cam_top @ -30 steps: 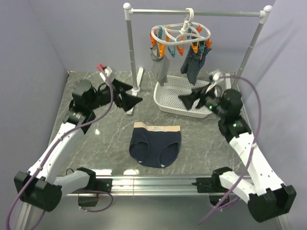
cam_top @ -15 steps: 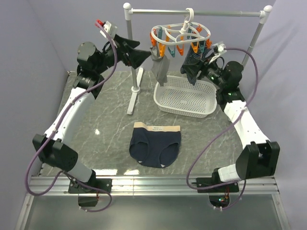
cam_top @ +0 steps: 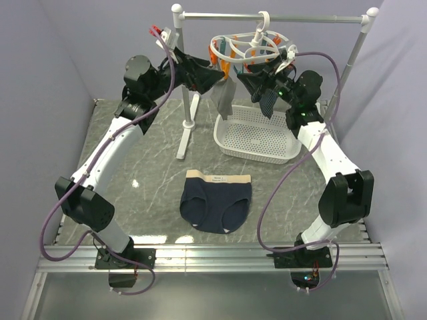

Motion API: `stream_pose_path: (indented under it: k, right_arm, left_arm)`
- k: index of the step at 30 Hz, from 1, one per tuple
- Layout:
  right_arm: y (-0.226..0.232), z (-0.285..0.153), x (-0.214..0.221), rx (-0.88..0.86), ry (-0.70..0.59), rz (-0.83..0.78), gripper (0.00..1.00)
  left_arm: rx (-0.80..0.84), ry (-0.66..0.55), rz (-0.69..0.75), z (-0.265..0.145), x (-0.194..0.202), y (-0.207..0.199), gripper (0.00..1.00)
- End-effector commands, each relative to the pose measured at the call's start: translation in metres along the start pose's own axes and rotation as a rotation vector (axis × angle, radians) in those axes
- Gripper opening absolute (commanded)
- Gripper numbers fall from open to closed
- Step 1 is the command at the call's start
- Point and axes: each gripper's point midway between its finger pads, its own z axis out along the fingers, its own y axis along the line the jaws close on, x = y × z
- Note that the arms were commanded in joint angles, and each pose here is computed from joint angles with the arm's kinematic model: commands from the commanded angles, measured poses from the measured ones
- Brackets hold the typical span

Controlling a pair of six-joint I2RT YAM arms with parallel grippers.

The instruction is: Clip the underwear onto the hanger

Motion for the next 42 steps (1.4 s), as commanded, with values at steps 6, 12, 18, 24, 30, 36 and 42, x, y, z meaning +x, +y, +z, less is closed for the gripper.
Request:
stream_pose_path:
  k: [6, 12, 18, 24, 30, 36, 42]
  right_arm:
    - [0.022, 0.018, -0.032, -0.08, -0.083, -0.091, 0.63]
    - [0.01, 0.021, -0.044, 0.013, -0.108, -0.018, 0.63]
    - [-0.006, 0.022, -0.046, 0.097, -0.119, 0.011, 0.55]
    - [-0.009, 0.028, -0.046, 0.116, -0.112, 0.027, 0.53]
    - [-0.003, 0.032, -0.05, 0.125, -0.116, 0.018, 0.53]
    - [-0.002, 0.03, -0.049, 0.18, -0.107, 0.009, 0.53]
    - [-0.014, 0.02, -0.051, 0.264, -0.097, -0.034, 0.53]
  left_arm:
    - [-0.099, -0.018, 0.021, 0.003, -0.01, 0.006, 0.99]
    - [-0.128, -0.039, 0.015, -0.008, 0.01, 0.003, 0.99]
    - [-0.144, -0.021, 0.03, -0.007, 0.032, 0.0, 0.99]
    - [-0.174, -0.018, 0.084, 0.001, 0.048, -0.006, 0.98]
    - [-0.292, -0.018, 0.114, 0.008, 0.062, 0.009, 0.99]
    - [-0.305, -0.027, 0.084, 0.003, 0.071, 0.013, 0.95]
    - [-0.24, -0.054, 0.145, -0.006, 0.072, 0.001, 0.95]
